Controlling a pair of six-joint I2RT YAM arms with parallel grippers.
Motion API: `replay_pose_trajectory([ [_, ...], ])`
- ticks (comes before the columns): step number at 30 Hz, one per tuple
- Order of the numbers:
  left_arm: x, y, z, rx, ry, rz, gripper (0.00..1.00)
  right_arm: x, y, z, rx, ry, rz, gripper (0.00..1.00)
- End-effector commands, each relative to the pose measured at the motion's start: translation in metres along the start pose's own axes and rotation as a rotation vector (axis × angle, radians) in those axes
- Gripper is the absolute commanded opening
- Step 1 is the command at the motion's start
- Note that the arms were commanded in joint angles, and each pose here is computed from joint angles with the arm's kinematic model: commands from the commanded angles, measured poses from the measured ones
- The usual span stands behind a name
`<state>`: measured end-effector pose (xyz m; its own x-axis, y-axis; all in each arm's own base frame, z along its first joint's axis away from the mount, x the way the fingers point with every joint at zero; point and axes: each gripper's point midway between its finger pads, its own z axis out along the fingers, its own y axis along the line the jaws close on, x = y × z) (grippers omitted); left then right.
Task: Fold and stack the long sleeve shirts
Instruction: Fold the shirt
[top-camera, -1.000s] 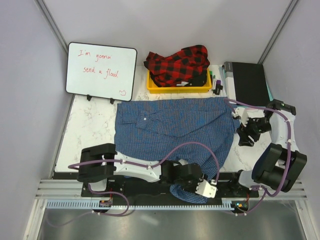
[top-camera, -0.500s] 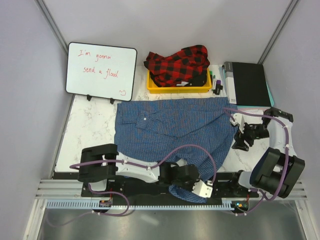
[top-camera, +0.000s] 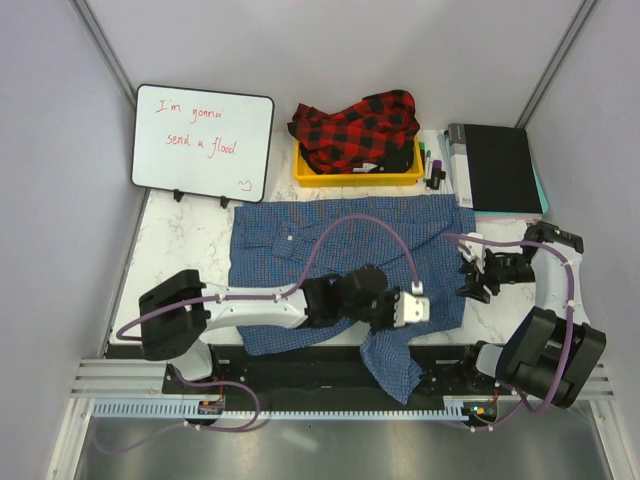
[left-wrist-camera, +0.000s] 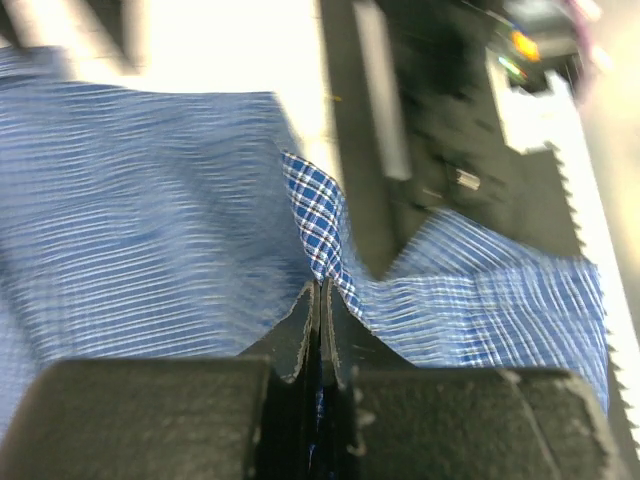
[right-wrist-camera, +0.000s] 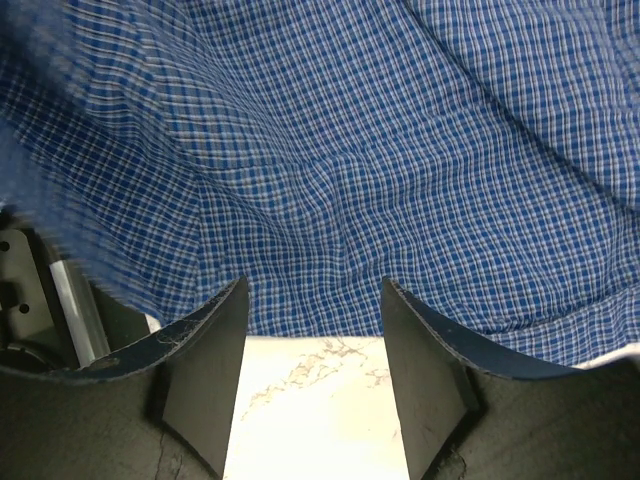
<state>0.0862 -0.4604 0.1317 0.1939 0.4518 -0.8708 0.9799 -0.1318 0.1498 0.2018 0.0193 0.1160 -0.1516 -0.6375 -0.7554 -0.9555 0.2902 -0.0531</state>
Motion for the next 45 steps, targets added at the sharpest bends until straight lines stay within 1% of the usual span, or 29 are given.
replay_pose_trajectory([
  [1, -0.036, 0.037, -0.007, -0.021, -0.124, -0.113, 0.02, -0.030, 0.024, 0.003, -0.034, -0.113, -0.014, 0.62],
  [5, -0.030, 0.063, -0.006, -0.058, -0.124, -0.146, 0.02, -0.035, 0.027, 0.004, -0.042, -0.108, -0.033, 0.62],
  [7, -0.027, 0.073, -0.005, -0.070, -0.119, -0.160, 0.02, -0.039, 0.028, 0.004, -0.044, -0.113, -0.025, 0.64],
  [12, -0.036, 0.086, -0.005, -0.105, -0.135, -0.134, 0.02, -0.052, 0.041, 0.011, -0.085, -0.135, -0.058, 0.69],
  [15, -0.032, 0.096, -0.007, -0.137, -0.123, -0.137, 0.02, -0.055, 0.045, 0.012, -0.091, -0.124, -0.085, 0.69],
  [19, -0.016, 0.108, -0.013, -0.183, -0.087, -0.152, 0.02, -0.062, 0.042, 0.008, -0.085, -0.124, -0.049, 0.67],
  [24, -0.015, 0.111, -0.017, -0.200, -0.087, -0.137, 0.02, -0.071, 0.050, 0.013, -0.119, -0.150, -0.042, 0.62],
  [27, -0.020, 0.114, -0.019, -0.201, -0.098, -0.124, 0.02, -0.075, 0.059, 0.020, -0.160, -0.187, -0.028, 0.62],
  [30, -0.028, 0.111, -0.021, -0.187, -0.119, -0.123, 0.02, -0.078, 0.059, 0.025, -0.184, -0.227, 0.023, 0.62],
  [33, -0.034, 0.106, -0.026, -0.163, -0.136, -0.124, 0.02, -0.079, 0.048, 0.025, -0.197, -0.223, 0.068, 0.62],
  [36, -0.039, 0.102, -0.029, -0.154, -0.144, -0.109, 0.02, -0.076, 0.045, 0.025, -0.200, -0.201, 0.048, 0.59],
  [37, -0.040, 0.103, -0.030, -0.156, -0.144, -0.107, 0.02, -0.076, 0.046, 0.025, -0.199, -0.201, 0.039, 0.57],
  [40, -0.053, 0.103, -0.032, -0.149, -0.162, -0.100, 0.02, -0.078, 0.047, 0.023, -0.183, -0.205, 0.008, 0.45],
  [41, -0.056, 0.103, -0.033, -0.149, -0.166, -0.097, 0.02, -0.079, 0.046, 0.022, -0.180, -0.205, 0.008, 0.35],
  [42, -0.059, 0.101, -0.032, -0.142, -0.171, -0.103, 0.02, -0.081, 0.046, 0.021, -0.175, -0.201, 0.011, 0.28],
  [43, -0.064, 0.101, -0.033, -0.138, -0.178, -0.103, 0.02, -0.080, 0.045, 0.019, -0.175, -0.191, 0.026, 0.16],
  [44, -0.063, 0.097, -0.033, -0.124, -0.166, -0.111, 0.02, -0.081, 0.044, 0.018, -0.170, -0.182, 0.031, 0.00],
  [45, -0.065, 0.097, -0.038, -0.125, -0.162, -0.117, 0.03, -0.082, 0.039, 0.014, -0.154, -0.167, 0.021, 0.00],
])
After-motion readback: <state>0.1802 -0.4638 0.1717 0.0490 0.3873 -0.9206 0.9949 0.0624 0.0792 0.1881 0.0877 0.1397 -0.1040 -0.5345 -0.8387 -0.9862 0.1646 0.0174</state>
